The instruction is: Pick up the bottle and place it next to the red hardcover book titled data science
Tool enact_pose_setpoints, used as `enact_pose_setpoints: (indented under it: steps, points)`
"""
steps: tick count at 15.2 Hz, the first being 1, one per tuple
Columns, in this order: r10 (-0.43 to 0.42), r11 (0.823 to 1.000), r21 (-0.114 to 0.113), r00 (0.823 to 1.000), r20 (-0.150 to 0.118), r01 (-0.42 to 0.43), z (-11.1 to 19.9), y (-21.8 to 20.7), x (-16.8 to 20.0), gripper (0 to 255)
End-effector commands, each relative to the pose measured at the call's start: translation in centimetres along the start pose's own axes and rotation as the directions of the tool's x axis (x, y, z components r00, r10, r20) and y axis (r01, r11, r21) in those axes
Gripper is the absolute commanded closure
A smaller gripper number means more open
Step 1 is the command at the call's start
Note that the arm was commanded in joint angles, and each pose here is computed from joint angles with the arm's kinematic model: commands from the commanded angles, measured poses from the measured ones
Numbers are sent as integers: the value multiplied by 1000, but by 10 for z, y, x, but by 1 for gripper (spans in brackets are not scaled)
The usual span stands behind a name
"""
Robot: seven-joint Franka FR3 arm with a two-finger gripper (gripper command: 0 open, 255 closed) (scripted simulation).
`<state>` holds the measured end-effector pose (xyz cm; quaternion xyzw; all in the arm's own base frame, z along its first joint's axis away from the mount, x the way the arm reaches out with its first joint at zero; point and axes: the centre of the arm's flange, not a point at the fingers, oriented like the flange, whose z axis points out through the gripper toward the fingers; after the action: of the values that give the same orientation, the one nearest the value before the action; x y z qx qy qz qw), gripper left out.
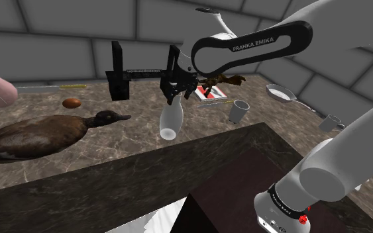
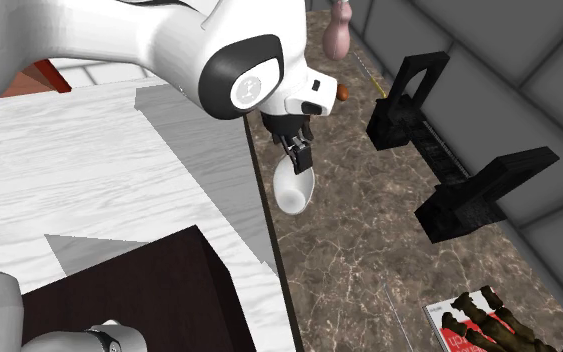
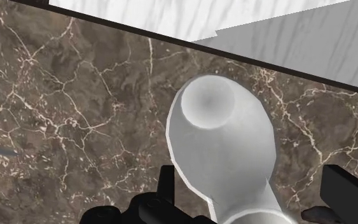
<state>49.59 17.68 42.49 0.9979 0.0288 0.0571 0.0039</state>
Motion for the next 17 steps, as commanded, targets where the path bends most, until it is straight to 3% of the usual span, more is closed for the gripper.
enact_pose_setpoints:
  steps: [1, 4, 5, 14, 17]
  points:
    - [0, 1000, 0, 1000, 0, 0, 1, 0, 0, 0]
    - [0, 1000, 0, 1000, 0, 0, 1, 0, 0, 0]
    - [0, 1000, 0, 1000, 0, 0, 1, 0, 0, 255]
    - [0, 1000, 0, 1000, 0, 0, 1, 0, 0, 255]
    - [0, 1000, 0, 1000, 0, 0, -15, 0, 2, 255]
